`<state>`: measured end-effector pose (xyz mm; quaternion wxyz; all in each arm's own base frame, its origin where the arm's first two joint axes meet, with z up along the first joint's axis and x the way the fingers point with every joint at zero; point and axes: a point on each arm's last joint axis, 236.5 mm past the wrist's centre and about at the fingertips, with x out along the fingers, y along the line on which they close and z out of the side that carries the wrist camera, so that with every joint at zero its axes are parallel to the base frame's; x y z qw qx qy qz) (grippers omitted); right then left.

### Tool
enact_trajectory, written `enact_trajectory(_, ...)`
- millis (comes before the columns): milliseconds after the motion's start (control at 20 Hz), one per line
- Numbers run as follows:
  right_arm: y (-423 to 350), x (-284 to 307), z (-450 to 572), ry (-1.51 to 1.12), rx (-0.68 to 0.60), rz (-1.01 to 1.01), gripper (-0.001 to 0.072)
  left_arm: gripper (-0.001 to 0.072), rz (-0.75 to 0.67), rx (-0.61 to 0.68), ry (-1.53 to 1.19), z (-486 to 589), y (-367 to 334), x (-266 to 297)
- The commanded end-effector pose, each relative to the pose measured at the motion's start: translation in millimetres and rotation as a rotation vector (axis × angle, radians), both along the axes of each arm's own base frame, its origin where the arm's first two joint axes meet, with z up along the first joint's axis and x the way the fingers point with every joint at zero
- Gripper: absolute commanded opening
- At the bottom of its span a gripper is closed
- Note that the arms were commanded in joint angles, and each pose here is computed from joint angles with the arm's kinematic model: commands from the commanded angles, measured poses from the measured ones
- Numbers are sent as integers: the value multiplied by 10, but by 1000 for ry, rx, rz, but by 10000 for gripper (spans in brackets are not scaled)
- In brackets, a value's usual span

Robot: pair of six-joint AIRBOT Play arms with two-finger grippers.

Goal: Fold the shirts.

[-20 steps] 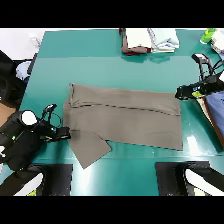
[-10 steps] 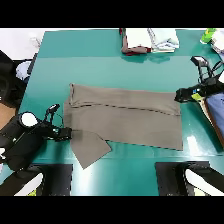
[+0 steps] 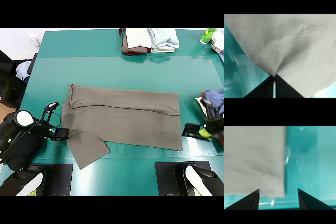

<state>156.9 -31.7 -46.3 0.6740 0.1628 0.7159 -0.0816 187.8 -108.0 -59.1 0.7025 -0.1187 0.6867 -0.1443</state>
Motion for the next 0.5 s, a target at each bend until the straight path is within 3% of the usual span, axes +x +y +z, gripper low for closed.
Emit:
enact_trajectory(0,63,-395,-304,99,52,-78,521,33,-6,-1,-1,12,0,-5)
enact_trajectory(400,367,-217,-519,119,86,21,443,33,-6,-1,1,12,-2,-10)
enact_trajectory(450,394,-211,-516,116,82,45,369,33,-6,-1,1,12,-2,-10)
